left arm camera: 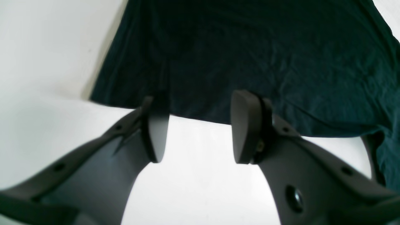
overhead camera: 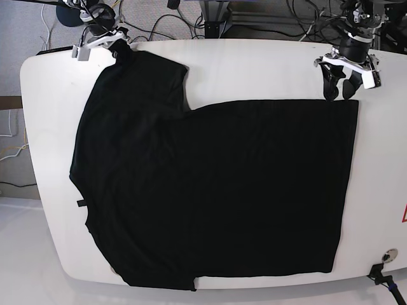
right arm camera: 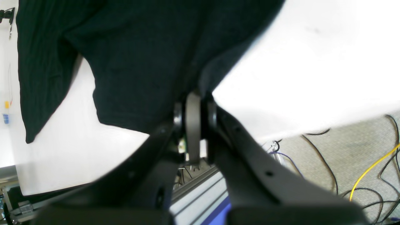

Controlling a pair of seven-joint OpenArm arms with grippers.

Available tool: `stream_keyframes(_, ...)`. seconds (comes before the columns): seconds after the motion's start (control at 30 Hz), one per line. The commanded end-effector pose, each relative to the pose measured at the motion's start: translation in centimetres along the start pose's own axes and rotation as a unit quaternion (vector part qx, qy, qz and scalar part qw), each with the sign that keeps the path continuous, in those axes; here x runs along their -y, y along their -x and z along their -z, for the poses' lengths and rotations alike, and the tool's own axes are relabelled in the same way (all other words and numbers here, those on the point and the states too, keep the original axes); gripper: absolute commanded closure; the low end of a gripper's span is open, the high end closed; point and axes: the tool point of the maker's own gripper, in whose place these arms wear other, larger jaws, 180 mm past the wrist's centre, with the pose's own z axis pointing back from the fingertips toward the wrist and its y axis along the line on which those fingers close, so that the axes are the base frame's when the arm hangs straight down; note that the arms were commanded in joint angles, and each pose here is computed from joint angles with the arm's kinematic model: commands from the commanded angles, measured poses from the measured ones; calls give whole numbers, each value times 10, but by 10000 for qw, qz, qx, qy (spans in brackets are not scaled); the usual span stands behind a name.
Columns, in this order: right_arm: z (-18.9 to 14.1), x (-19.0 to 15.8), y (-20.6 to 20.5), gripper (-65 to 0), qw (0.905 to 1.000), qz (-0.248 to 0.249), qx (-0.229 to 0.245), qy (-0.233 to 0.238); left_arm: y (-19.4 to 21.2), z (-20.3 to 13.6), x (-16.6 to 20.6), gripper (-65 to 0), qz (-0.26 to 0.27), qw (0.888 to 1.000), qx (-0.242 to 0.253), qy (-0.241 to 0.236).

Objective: Fold the T-shirt properly
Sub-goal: 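Grasp the shirt corner with the left gripper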

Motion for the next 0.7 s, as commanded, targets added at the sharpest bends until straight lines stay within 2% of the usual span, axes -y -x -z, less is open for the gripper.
stream_keyframes(0.0,-3,0,-3,0,10000,-61,36,-19,-8,-1,-11,-302,54,9999,26,-124)
stream_keyframes(0.1,-4,0,-4,0,10000,-68,35,-18,-12,2,-26,-309,66,9993,-160,-317)
stream_keyframes(0.13,-4,0,-4,0,10000,-68,35,-18,-14,2,-32,-329,-5,9991,-184,-388)
stream_keyframes(0.23,-4,0,-4,0,10000,-68,35,-18,-16,5,-58,-381,-582,9961,-260,-613)
stream_keyframes(0.33,-4,0,-4,0,10000,-68,35,-18,-13,10,-82,-386,-859,9917,-466,-836)
stream_keyframes(0.5,-2,-1,-6,0,9999,-80,55,-41,-5,25,-94,-382,-835,9924,-777,-470)
stream_keyframes(0.67,-2,-1,-6,0,9999,-80,55,-41,15,38,-112,-382,-1195,9852,-1058,-623)
